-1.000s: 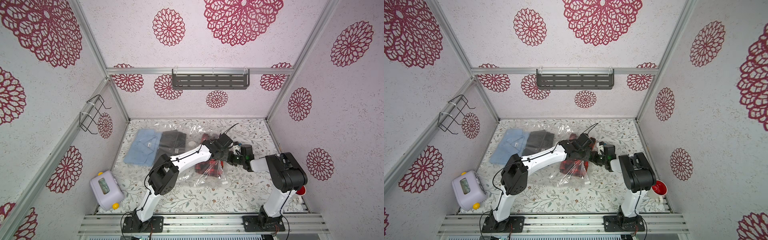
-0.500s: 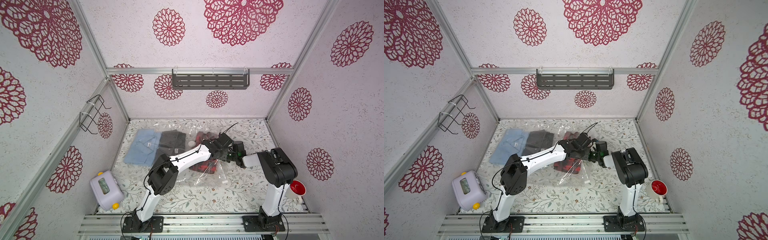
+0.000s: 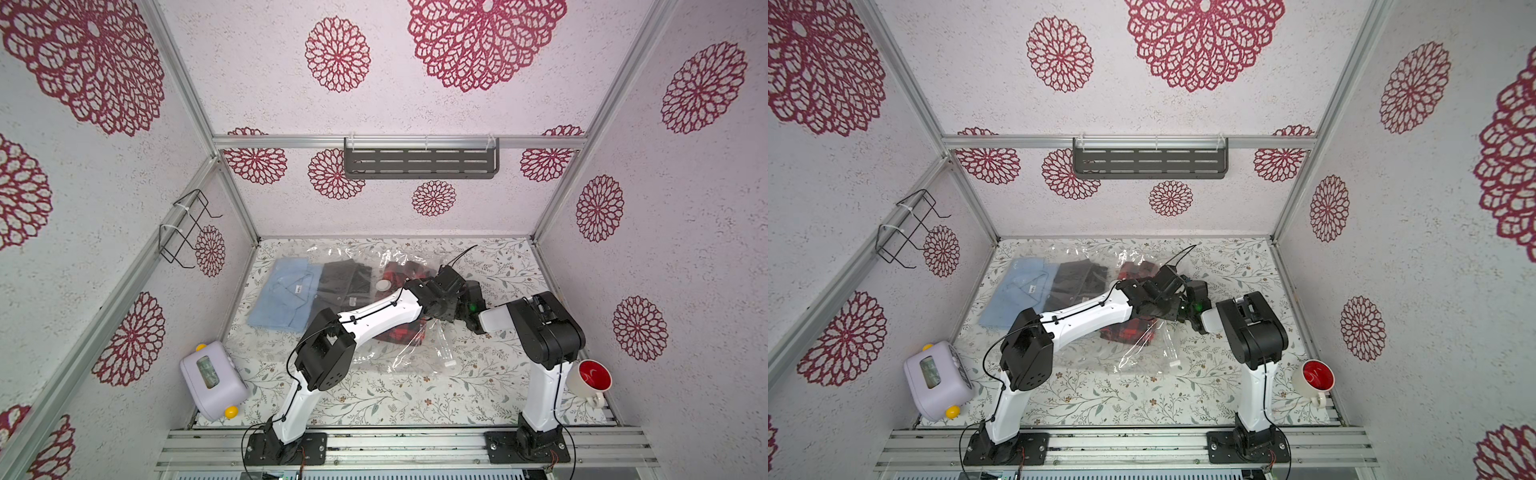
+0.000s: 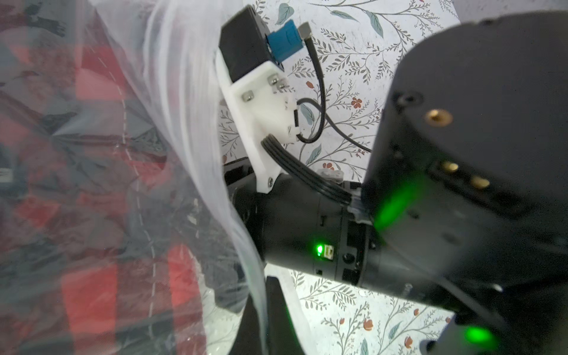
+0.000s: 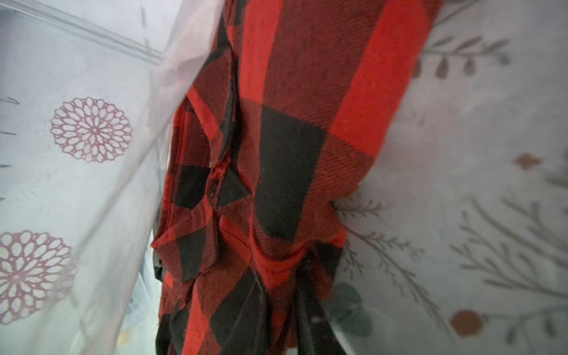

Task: Place the folded shirt into the vacuum bag
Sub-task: Place the shirt in the vacuum bag.

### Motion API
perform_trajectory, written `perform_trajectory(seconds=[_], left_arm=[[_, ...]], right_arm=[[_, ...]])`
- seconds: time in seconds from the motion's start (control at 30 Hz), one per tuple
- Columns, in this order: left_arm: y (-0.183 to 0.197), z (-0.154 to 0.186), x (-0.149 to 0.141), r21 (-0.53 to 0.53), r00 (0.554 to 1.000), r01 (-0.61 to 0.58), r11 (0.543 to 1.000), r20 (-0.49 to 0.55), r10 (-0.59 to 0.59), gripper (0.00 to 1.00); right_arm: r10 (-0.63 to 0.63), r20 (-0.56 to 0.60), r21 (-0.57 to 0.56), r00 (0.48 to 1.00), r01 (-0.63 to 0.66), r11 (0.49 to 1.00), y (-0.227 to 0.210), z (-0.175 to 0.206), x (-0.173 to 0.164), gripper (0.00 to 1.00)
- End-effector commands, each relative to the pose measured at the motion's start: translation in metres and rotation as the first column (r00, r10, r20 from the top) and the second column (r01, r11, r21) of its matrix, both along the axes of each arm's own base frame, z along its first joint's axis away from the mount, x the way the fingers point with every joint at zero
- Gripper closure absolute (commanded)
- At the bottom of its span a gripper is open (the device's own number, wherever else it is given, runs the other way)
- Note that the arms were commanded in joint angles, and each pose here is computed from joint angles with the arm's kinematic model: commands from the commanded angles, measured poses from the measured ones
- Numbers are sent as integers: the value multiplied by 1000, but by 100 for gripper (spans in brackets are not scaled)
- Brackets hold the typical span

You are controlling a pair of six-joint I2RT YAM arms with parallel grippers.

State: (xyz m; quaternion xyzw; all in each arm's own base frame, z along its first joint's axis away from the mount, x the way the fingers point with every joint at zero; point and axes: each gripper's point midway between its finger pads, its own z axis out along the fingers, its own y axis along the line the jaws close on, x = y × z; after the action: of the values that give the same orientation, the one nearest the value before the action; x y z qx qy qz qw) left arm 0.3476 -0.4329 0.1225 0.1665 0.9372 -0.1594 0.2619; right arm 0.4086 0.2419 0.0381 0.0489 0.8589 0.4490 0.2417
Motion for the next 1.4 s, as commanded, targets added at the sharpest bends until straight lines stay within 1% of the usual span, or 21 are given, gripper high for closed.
perform_trajectory(seconds=[0.0,0.1,0.2,0.4,0.47,0.53,0.67,0.77,0.83,0.97,1.03,1.1,1.17,1.27,1.3,1.37], left_arm=[[-16,33,-5,-75,998,42,996,53,-38,100],[-16,33,-5,-72,998,44,996,52,-40,100],[-14,30,-4,-64,998,37,997,51,-34,100],[-14,32,-2,-70,998,34,997,57,-30,100],[-15,34,-1,-75,998,38,996,61,-34,100],[-18,36,0,-84,997,43,996,65,-37,100],[-23,38,1,-94,997,51,994,71,-44,100],[-21,39,2,-90,997,43,995,75,-37,100],[-20,37,2,-86,997,41,995,71,-35,100],[-19,34,2,-78,997,38,996,66,-33,100],[-18,33,2,-75,997,37,996,66,-32,100],[-18,33,2,-77,997,38,996,63,-33,95],[-19,35,3,-87,998,40,995,61,-35,89],[-21,44,3,-117,998,52,992,50,-47,77],[-22,49,3,-135,998,58,989,47,-52,71],[-23,59,2,-166,997,68,984,44,-61,65]], right_arm=[[25,49,48,999,-27,998,9,19,10,86],[46,29,74,999,-48,996,19,13,13,86],[38,23,74,999,-40,996,16,13,9,83],[-40,64,45,997,37,998,-23,37,3,72],[-75,66,24,995,74,997,-36,38,7,71],[-88,57,17,995,87,996,-39,33,12,71],[-69,12,54,998,69,996,-24,16,23,73],[-42,-9,78,999,43,996,-10,10,22,76],[-37,-14,76,999,38,996,-7,8,20,78],[-98,-13,31,995,98,995,-29,13,17,78],[-131,5,21,991,131,991,-44,23,14,73],[-157,28,16,987,157,987,-58,35,10,69],[-188,56,-5,981,189,982,-75,47,5,62],[-243,93,-54,966,248,967,-104,59,-6,54],[-267,106,-72,958,275,959,-117,62,-10,52],[-311,125,-101,942,324,941,-138,67,-19,49]])
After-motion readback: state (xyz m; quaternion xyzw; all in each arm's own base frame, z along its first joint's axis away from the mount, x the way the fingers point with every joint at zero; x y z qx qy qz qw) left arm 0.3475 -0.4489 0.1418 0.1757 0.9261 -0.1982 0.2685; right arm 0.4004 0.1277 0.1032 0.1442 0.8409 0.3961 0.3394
